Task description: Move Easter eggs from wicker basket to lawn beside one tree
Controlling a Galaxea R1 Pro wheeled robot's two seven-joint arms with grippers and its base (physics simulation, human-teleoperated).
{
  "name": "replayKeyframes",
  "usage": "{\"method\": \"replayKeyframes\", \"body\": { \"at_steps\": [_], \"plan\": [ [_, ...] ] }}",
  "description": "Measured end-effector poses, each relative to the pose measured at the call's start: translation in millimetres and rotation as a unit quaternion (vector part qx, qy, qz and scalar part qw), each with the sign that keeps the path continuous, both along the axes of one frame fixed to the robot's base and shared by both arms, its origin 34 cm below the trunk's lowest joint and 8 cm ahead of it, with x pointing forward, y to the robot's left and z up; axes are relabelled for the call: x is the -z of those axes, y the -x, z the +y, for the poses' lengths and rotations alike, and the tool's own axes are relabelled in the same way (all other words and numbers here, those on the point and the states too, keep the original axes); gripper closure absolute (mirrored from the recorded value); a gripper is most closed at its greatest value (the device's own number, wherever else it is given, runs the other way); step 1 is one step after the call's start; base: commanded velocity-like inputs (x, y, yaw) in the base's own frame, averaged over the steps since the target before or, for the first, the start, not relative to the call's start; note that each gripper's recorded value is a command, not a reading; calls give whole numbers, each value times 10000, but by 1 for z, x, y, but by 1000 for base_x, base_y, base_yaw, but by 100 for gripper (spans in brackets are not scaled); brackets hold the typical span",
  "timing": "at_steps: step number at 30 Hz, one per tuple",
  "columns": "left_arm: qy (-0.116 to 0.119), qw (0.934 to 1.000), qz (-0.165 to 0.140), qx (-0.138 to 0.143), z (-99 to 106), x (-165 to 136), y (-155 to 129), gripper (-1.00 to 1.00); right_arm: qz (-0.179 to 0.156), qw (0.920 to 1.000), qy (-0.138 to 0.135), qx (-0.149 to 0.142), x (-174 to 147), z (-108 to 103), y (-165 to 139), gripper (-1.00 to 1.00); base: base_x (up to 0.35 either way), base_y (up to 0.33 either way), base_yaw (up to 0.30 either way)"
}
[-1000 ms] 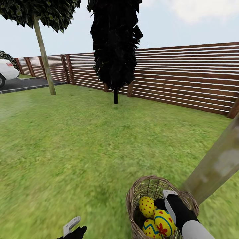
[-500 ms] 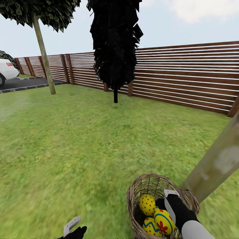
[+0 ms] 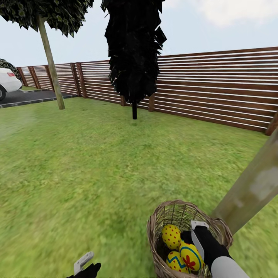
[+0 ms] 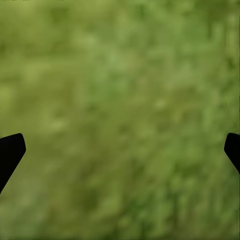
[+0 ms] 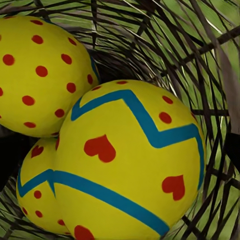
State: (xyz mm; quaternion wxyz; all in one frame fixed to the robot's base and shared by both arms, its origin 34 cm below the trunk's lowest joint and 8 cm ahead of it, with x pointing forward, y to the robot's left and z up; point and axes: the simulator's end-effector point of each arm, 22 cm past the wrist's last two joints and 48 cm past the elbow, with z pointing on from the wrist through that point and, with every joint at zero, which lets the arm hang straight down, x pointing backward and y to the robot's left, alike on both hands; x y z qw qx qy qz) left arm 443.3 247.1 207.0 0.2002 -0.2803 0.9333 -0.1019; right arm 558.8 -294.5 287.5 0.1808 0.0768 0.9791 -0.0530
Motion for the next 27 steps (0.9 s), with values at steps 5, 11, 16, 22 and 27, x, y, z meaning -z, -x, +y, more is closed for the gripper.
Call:
{"method": "replayKeyframes", "body": {
  "at_steps": [5, 11, 16, 22, 27],
  "plan": [
    [-111, 9999, 114, 31, 1, 9, 16, -100, 32, 10000, 31, -49, 3, 3, 0, -100, 0, 0, 0],
    [-192, 9998, 6, -32, 6, 7, 11, -100, 155, 9998, 42, -114, 9, 5, 8, -100, 0, 0, 0],
    [-202, 9998, -10, -41, 7, 7, 11, -100, 216, 9997, 39, -129, 13, 6, 13, -100, 0, 0, 0],
    [-200, 9998, -10, -41, 6, 7, 11, -100, 216, 9997, 53, -130, 13, 5, 13, -100, 0, 0, 0],
    [-205, 9998, -21, -43, 7, 6, 10, -100, 216, 9997, 54, -130, 13, 5, 13, -100, 0, 0, 0]
  ]
}}
